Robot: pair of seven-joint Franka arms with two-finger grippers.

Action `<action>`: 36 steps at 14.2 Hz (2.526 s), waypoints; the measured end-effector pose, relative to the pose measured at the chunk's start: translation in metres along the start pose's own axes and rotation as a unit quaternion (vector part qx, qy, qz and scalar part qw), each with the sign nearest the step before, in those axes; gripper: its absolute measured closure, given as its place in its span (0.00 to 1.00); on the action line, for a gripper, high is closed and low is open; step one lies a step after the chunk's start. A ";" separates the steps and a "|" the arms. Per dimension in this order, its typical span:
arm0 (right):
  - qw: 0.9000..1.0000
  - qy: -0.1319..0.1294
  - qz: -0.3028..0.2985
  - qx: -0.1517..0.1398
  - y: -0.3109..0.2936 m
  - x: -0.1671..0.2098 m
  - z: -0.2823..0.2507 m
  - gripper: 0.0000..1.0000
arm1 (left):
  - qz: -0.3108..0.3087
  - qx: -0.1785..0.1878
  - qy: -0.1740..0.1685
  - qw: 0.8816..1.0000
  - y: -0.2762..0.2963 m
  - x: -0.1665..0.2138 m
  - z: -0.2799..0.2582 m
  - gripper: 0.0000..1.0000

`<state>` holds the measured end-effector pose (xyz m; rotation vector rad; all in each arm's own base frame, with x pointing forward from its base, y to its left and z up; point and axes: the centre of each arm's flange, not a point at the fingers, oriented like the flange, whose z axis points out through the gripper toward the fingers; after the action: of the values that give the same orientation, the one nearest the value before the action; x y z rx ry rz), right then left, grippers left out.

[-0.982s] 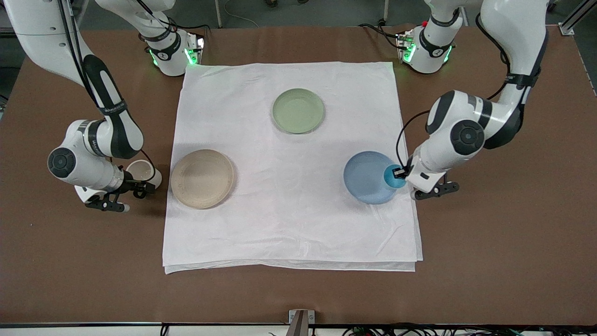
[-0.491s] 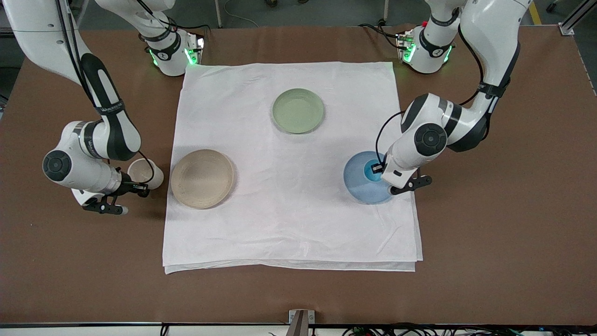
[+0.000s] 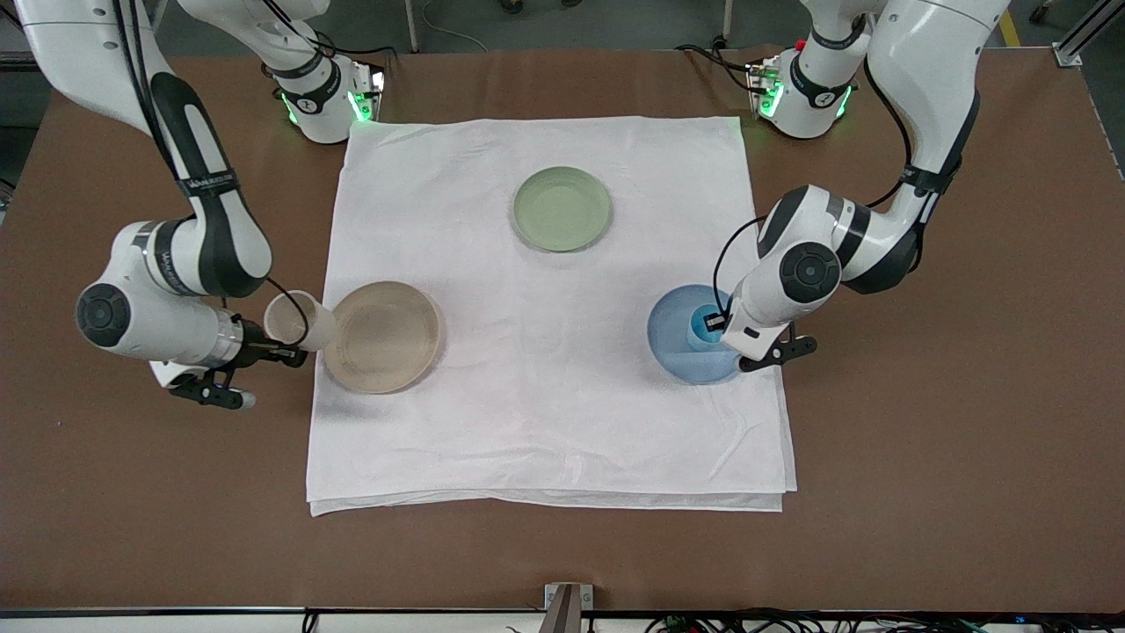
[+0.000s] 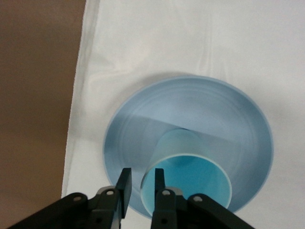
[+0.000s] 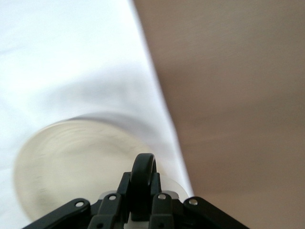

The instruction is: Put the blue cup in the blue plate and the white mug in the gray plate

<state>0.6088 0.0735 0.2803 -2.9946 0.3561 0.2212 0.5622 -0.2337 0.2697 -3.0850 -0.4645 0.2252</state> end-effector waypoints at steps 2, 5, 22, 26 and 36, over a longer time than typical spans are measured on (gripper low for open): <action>1.000 0.017 -0.007 0.008 -0.034 -0.022 0.029 0.81 | -0.009 -0.016 0.027 0.999 -0.009 0.018 -0.037 0.48; 0.999 0.034 -0.010 0.008 -0.038 -0.037 0.055 0.81 | -0.012 -0.023 0.061 0.998 -0.039 0.045 -0.134 0.19; 0.991 -0.039 -0.117 -0.049 0.066 0.001 -0.194 0.00 | 0.140 -0.001 0.058 0.988 -0.213 -0.025 -0.394 0.00; 0.992 -0.031 -0.112 -0.044 0.092 -0.004 -0.249 0.00 | 0.148 -0.010 0.047 0.988 -0.207 -0.035 -0.387 0.00; 0.991 -0.033 -0.119 -0.046 0.084 -0.014 -0.276 0.00 | 0.149 -0.011 0.050 0.987 -0.202 -0.028 -0.372 0.00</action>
<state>0.6111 -0.0415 0.5452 -3.0741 -0.0200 0.3207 0.5299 -0.0458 0.6493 -3.1562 -0.0006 0.0659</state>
